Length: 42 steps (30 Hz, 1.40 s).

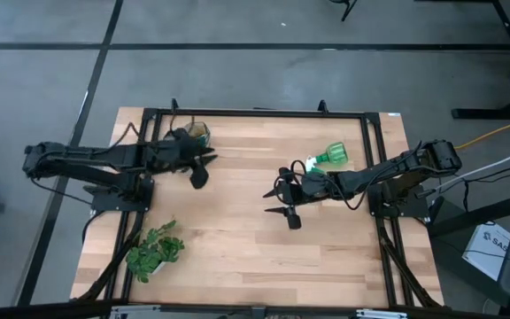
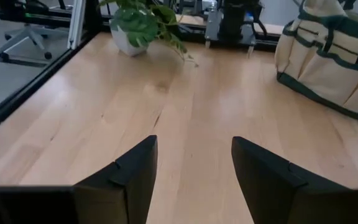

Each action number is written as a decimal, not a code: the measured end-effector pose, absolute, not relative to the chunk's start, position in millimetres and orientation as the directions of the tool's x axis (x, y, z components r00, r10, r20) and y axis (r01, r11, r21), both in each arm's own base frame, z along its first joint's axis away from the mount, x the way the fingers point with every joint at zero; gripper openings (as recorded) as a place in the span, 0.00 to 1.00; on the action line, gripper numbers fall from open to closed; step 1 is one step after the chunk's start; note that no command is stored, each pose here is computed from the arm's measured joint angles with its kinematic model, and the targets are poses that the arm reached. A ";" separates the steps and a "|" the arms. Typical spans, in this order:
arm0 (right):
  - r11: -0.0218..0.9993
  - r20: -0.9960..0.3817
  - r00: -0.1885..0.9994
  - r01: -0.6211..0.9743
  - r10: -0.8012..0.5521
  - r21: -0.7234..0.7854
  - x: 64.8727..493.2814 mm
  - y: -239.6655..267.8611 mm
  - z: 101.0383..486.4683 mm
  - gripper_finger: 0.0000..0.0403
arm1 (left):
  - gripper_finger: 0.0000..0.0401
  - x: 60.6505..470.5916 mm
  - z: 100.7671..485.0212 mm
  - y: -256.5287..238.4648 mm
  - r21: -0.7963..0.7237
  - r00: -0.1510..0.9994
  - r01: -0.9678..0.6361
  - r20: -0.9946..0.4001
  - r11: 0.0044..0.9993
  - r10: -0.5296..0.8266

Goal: Pick & Place Garden tools in Gardening bag
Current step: Put the spray bottle into the gardening bag

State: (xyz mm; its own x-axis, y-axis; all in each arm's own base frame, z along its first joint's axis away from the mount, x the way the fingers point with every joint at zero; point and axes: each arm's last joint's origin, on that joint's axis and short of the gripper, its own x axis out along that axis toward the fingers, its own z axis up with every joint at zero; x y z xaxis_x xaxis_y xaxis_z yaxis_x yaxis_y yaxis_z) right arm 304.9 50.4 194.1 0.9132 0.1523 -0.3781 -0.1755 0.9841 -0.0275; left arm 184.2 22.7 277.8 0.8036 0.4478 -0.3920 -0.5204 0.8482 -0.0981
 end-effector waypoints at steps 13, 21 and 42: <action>0.981 -0.540 0.838 -0.029 -0.081 -0.191 262.0 25.7 222.4 0.52 | 0.25 209.9 263.9 -10.4 -0.073 0.844 -0.412 -0.406 0.908 0.350; 0.845 -0.629 0.606 0.145 -0.487 -0.515 229.5 -2.8 221.4 0.52 | 0.25 221.2 256.4 -29.2 -0.073 0.868 -0.341 -0.407 0.937 0.284; 0.928 -0.879 0.314 0.221 -0.358 -0.299 199.6 -103.2 190.3 0.52 | 0.25 231.1 248.9 -45.2 -0.163 0.885 -0.322 -0.401 0.933 0.236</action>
State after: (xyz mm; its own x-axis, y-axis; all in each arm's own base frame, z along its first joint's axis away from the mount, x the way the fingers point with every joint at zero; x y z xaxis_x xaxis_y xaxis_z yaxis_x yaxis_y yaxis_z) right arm 199.6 -103.2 190.3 0.3140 -0.3579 -0.8794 0.2213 0.9283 -0.2988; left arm 231.1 -45.2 248.9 0.8854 0.2356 -0.4007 -0.3220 0.9326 -0.1630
